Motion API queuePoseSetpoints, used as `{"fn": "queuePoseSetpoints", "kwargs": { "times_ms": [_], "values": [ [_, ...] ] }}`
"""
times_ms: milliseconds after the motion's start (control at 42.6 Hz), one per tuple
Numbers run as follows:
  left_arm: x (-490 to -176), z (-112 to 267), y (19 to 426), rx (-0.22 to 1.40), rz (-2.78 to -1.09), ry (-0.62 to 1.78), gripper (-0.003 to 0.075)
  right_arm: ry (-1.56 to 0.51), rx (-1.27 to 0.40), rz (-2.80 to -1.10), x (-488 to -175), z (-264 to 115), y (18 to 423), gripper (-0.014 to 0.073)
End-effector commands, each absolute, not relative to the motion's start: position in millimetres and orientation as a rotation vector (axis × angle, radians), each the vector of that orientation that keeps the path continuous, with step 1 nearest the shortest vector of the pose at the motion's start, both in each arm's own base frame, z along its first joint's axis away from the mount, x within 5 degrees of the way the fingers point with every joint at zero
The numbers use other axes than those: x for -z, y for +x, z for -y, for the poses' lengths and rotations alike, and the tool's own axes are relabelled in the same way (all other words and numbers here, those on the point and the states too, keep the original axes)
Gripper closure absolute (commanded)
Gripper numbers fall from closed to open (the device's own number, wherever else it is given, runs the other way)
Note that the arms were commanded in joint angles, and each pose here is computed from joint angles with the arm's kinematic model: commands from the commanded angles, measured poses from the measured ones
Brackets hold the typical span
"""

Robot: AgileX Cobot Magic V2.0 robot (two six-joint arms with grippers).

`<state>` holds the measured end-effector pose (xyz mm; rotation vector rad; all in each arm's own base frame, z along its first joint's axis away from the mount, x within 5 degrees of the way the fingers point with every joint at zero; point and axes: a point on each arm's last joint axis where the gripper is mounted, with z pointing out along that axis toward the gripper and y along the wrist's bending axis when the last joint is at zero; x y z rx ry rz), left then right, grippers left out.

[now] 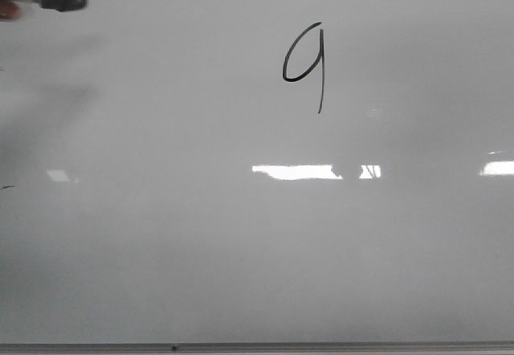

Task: Write number 9 on whiteboard

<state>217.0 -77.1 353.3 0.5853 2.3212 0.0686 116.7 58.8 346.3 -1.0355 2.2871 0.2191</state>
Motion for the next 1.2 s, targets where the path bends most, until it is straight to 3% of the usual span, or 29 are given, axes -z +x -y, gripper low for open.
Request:
{"fn": "queuePoseSetpoints", "kwargs": {
  "times_ms": [0,235,798,1173],
  "values": [
    [-366,54,222,-0.018,-2.137,0.351,0.0739,-0.995,-0.213,-2.229,-357,-59,118,0.0055],
    [-315,23,250,0.035,-1.904,0.121,0.0739,-0.993,-0.213,-2.227,-357,-59,119,0.0055],
    [-252,24,293,0.040,-2.031,0.120,0.0734,-0.984,-0.209,-2.215,-357,-59,120,0.0055],
    [-237,25,300,0.041,-2.074,0.122,0.0507,-0.978,-0.206,-2.206,-358,-59,121,0.0055]
  ]
}}
